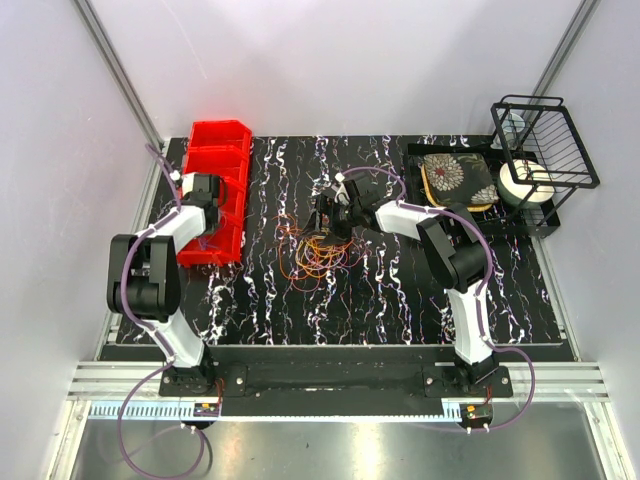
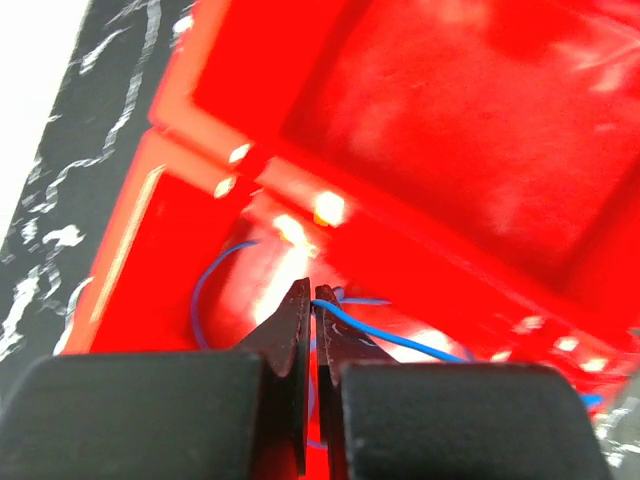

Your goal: Untangle the cables

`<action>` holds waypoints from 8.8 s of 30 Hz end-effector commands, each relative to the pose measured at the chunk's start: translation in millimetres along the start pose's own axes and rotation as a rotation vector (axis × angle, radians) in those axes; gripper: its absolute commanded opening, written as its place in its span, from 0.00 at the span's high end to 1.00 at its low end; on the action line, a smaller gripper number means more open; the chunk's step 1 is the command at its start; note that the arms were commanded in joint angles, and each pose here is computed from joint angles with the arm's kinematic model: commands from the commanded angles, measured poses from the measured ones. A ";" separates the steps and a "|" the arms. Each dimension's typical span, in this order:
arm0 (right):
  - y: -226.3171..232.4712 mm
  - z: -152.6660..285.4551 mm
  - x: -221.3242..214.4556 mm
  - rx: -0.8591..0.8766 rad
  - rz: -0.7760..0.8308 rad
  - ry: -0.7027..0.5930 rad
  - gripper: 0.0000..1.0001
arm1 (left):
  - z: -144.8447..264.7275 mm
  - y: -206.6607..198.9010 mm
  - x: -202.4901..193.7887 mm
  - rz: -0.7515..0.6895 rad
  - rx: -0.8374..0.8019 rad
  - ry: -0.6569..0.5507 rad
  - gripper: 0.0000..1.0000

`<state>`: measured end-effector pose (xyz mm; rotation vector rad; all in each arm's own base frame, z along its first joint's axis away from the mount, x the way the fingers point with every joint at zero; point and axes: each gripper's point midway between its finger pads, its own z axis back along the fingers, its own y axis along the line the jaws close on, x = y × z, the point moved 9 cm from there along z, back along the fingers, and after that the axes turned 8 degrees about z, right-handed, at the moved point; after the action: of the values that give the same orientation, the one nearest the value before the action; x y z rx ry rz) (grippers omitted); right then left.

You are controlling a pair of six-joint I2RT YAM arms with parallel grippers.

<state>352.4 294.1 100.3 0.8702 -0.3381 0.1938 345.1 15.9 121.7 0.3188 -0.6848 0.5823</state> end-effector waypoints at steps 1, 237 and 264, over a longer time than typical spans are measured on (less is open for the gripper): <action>-6.8 -8.5 1.4 -0.011 -0.005 0.002 0.07 | 26.3 19.2 22.3 0.079 0.120 -0.102 1.00; -36.2 52.4 12.5 -0.208 -0.120 -0.317 0.00 | 350.7 40.8 298.2 0.568 -0.640 -1.178 1.00; -37.9 45.4 11.8 -0.179 -0.136 -0.282 0.00 | 207.9 17.6 200.5 0.500 -0.428 -0.864 1.00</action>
<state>361.0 231.8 104.5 0.7229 -0.5578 -0.0921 353.0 15.6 414.6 0.0313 -1.7037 0.6981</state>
